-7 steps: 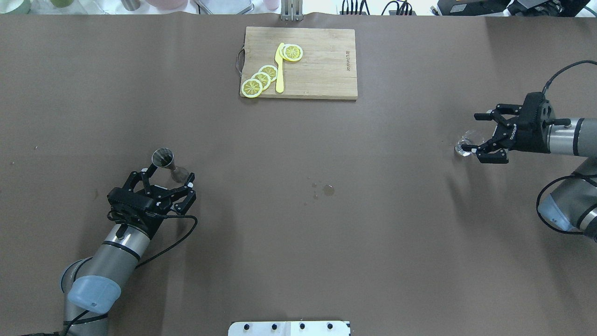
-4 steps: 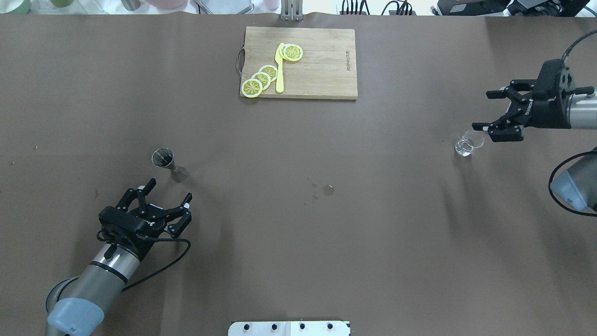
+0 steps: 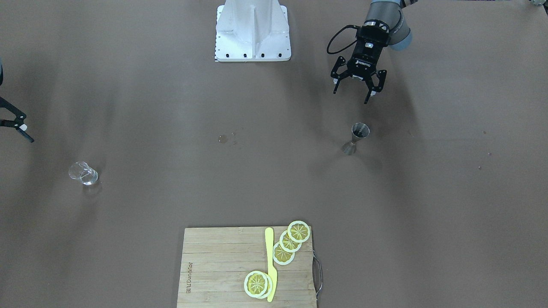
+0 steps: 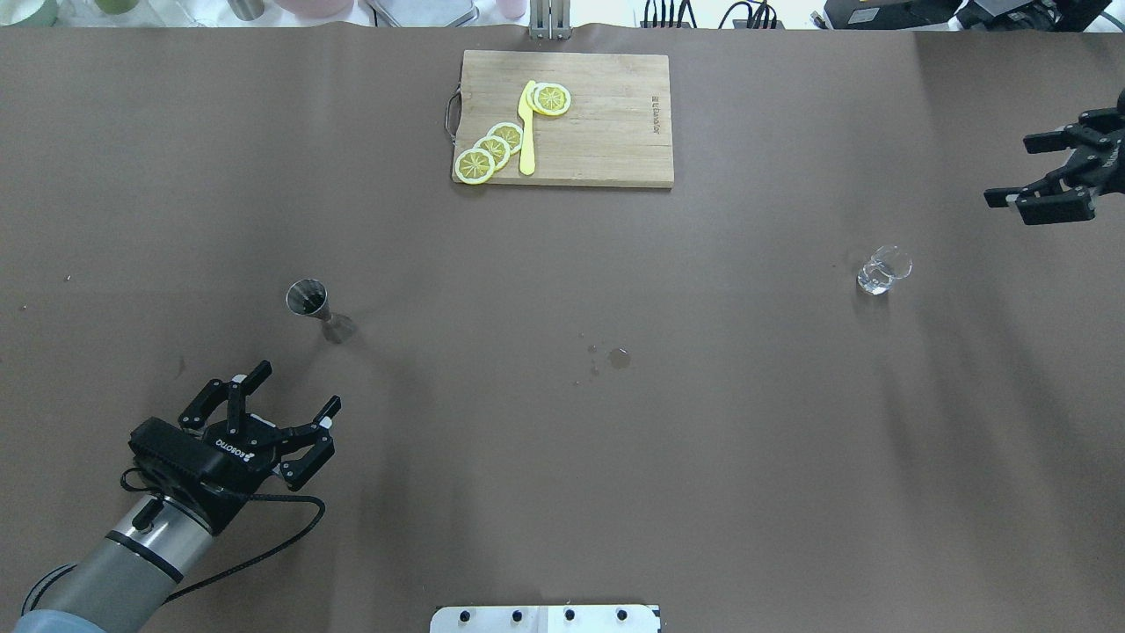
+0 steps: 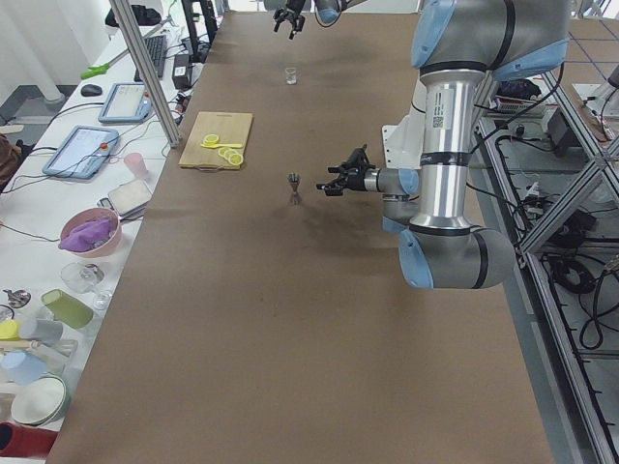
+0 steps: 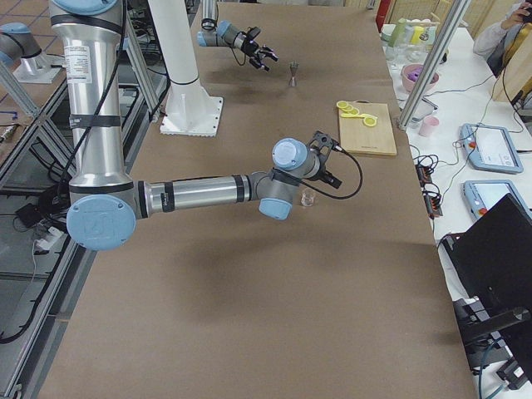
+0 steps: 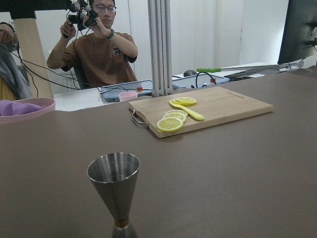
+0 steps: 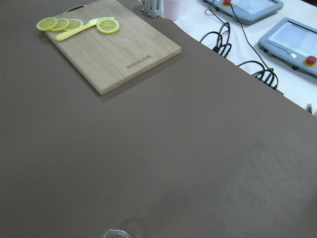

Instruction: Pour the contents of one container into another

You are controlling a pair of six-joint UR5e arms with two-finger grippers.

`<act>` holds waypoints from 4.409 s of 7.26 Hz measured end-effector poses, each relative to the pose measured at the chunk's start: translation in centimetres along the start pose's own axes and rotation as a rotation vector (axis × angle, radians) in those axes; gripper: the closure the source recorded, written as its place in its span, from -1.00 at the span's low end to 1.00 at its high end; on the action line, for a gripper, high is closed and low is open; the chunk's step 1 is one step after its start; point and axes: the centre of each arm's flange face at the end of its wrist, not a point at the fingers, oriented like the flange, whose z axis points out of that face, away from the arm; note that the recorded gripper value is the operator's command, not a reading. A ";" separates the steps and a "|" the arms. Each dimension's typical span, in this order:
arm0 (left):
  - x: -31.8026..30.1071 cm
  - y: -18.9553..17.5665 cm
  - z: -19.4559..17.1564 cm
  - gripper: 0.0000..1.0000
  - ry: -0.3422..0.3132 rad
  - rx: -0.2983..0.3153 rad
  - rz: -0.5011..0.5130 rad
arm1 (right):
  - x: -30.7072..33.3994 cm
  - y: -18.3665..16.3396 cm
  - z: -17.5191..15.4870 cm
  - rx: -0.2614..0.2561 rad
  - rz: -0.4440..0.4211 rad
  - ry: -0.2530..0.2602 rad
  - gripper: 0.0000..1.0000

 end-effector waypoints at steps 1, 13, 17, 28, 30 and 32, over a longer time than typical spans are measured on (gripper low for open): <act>0.3 -1.6 -0.6 -0.96 0.019 0.010 0.009 | 1.8 0.4 -1.1 -0.055 0.075 0.028 -1.00; -11.3 -21.4 9.9 -0.97 0.090 -0.655 0.023 | 15.6 15.7 -12.7 -0.539 0.980 0.289 -1.00; -17.7 -21.9 14.0 -0.97 0.021 -1.040 0.022 | 15.7 17.6 -14.5 -0.530 1.017 0.310 -1.00; -45.6 -22.1 6.7 -0.97 -0.261 -1.307 -0.501 | 13.6 9.3 -12.3 -0.567 0.967 0.326 -1.00; -49.6 -20.3 6.4 -0.97 -0.249 -1.297 -0.494 | 13.5 9.2 -12.2 -0.568 0.962 0.329 -1.00; -56.8 -16.7 4.9 -0.97 -0.242 -1.249 -0.482 | 13.5 9.2 -12.2 -0.569 0.962 0.329 -1.00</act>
